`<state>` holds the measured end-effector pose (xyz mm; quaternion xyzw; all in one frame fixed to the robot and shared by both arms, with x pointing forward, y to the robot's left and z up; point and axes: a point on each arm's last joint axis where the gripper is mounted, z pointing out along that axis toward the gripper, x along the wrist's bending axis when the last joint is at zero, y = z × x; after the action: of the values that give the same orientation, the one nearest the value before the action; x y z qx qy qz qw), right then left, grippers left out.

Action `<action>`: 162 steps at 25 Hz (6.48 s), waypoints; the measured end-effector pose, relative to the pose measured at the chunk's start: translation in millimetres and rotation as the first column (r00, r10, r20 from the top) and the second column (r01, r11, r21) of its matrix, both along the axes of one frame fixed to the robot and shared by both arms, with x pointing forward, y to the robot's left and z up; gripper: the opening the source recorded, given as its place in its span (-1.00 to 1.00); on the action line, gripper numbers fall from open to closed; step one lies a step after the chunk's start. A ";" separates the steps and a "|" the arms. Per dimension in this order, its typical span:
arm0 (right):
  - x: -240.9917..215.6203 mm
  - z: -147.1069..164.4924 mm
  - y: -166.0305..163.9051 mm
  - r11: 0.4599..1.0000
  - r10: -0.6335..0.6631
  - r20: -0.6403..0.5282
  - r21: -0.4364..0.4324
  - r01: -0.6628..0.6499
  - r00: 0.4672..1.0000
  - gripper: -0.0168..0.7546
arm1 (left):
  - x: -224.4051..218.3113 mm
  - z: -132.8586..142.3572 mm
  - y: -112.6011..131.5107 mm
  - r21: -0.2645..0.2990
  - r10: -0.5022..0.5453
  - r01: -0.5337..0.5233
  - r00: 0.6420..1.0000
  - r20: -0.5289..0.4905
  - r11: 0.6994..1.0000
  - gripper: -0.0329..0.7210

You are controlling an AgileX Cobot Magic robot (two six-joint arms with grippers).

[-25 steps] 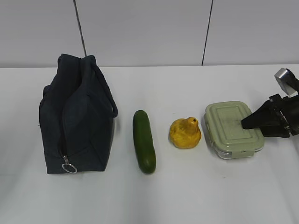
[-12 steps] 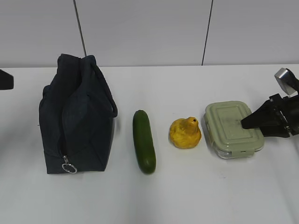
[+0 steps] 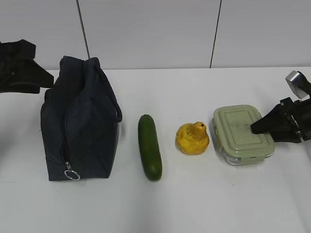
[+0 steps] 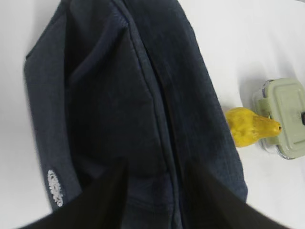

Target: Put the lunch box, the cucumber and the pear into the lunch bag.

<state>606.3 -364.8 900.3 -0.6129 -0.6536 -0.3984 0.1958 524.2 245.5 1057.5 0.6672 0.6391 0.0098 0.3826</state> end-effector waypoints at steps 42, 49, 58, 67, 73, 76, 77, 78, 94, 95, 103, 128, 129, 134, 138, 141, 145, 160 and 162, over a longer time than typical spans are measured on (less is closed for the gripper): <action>1.6 0.7 0.5 1.000 -0.019 0.008 0.016 0.019 1.000 0.07 | 32.3 5.6 -28.8 0.123 -0.207 0.203 0.978 0.023 0.971 -0.88; 1.8 1.4 0.4 1.000 -0.022 0.011 0.015 0.022 1.000 0.07 | 26.8 5.4 -52.9 0.157 -0.277 0.267 0.960 0.044 0.951 -0.88; 2.8 9.9 -0.2 0.999 -0.041 0.041 -0.001 0.041 0.998 0.07 | 28.6 3.2 -48.0 0.213 -0.248 0.236 0.968 0.034 0.948 -0.88; 6.1 13.3 0.3 0.997 -0.077 0.059 0.034 0.076 0.995 0.06 | 33.0 9.3 -44.4 0.264 -0.234 0.211 0.970 0.058 0.941 -0.88; 8.1 15.2 0.0 0.993 -0.104 0.065 0.057 0.101 0.992 0.06 | 37.4 22.7 -42.6 0.292 -0.224 0.192 0.971 0.082 0.937 -0.88; 9.7 16.6 0.2 0.990 -0.124 0.070 0.075 0.119 0.990 0.06 | 36.7 22.8 -42.9 0.290 -0.226 0.196 0.971 0.072 0.937 -0.88; 10.3 17.1 0.3 0.989 -0.131 0.072 0.081 0.125 0.989 0.06 | 36.3 22.6 -42.9 0.289 -0.227 0.199 0.972 0.067 0.936 -0.88; 10.7 17.5 0.3 0.988 -0.136 0.073 0.086 0.130 0.988 0.06 | 36.1 22.5 -42.9 0.289 -0.228 0.200 0.972 0.066 0.936 -0.88; 10.9 45.6 1.3 0.983 -0.166 0.147 0.097 0.153 0.975 0.06 | 39.9 13.3 -44.3 0.281 -0.224 0.208 0.974 0.026 0.937 -0.88; 10.5 48.7 1.4 0.984 -0.166 0.155 0.095 0.153 0.974 0.06 | 40.5 12.2 -44.4 0.280 -0.223 0.208 0.975 0.023 0.937 -0.88; 10.4 65.2 21.0 0.991 -0.114 0.196 0.087 0.099 0.974 0.06 | 43.5 5.6 -45.6 0.273 -0.217 0.209 0.976 0.000 0.939 -0.88; 5.0 104.1 82.2 0.993 -0.008 0.262 0.117 -0.024 0.965 0.06 | 39.7 4.3 -59.9 0.230 -0.199 0.199 0.980 -0.026 0.952 -0.88; 5.3 104.9 87.5 0.991 -0.004 0.264 0.128 -0.031 0.965 0.06 | 39.7 4.4 -60.1 0.226 -0.196 0.197 0.980 -0.026 0.954 -0.88; 6.2 108.7 104.1 0.984 -0.001 0.268 0.173 -0.047 0.963 0.06 | 39.7 5.8 -62.9 0.176 -0.175 0.177 0.984 -0.029 0.968 -0.88; 5.6 110.0 108.9 0.982 0.007 0.270 0.180 -0.057 0.963 0.06 | 40.0 6.5 -63.9 0.157 -0.167 0.169 0.986 -0.026 0.973 -0.88; 4.2 112.3 114.5 0.981 0.020 0.274 0.181 -0.072 0.961 0.06 | 40.1 6.6 -64.1 0.156 -0.166 0.168 0.986 -0.025 0.974 -0.88; 2.8 120.7 123.5 0.975 0.014 0.292 0.210 -0.078 0.956 0.06 | 39.8 6.7 -65.1 0.155 -0.168 0.170 0.985 -0.025 0.973 -0.88; 15.7 170.6 155.6 0.960 0.062 0.394 0.229 -0.164 0.917 0.06 | 37.7 7.6 -74.5 0.145 -0.181 0.181 0.983 -0.012 0.973 -0.88; 14.3 173.3 164.7 0.955 0.083 0.400 0.229 -0.187 0.913 0.06 | 37.9 7.7 -74.5 0.141 -0.174 0.174 0.985 -0.013 0.975 -0.88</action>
<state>620.6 -200.1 1073.6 -0.4440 -0.6618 -0.5797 0.1699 562.1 171.0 1065.2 0.7461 0.5758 0.0215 0.3337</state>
